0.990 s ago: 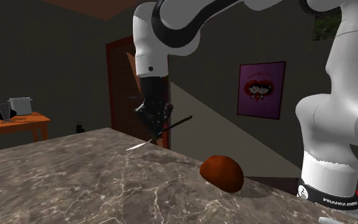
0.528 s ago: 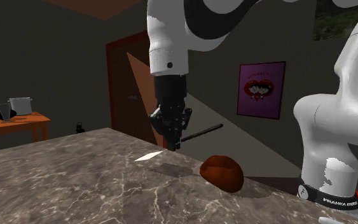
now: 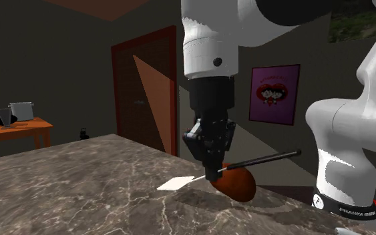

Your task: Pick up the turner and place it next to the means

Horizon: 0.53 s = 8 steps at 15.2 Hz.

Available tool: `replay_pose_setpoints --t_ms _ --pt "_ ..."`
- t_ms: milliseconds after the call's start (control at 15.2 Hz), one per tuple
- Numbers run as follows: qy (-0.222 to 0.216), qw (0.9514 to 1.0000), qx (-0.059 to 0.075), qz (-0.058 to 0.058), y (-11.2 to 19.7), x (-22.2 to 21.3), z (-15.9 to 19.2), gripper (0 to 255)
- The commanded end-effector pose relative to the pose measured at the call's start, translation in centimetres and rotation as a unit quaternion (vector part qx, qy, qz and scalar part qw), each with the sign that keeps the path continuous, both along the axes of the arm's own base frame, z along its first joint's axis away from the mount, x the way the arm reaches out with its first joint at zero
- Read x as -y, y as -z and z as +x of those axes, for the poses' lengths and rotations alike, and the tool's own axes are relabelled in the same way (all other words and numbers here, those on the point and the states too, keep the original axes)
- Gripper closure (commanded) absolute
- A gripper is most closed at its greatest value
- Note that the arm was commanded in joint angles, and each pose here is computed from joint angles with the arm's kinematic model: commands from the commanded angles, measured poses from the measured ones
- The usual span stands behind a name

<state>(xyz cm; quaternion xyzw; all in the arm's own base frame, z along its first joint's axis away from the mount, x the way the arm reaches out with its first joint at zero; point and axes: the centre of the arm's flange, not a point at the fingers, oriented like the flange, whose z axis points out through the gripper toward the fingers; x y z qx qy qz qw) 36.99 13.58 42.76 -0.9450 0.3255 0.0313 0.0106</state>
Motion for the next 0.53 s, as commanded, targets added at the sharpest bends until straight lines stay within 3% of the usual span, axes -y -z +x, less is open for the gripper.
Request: replay_pose_setpoints --t_ms 0,462 --pt "0.001 1.0 0.0 0.0 -0.1 -1.9 -1.5 255" --pt "0.001 1.0 0.0 0.0 -0.2 -9.3 -7.1 255"
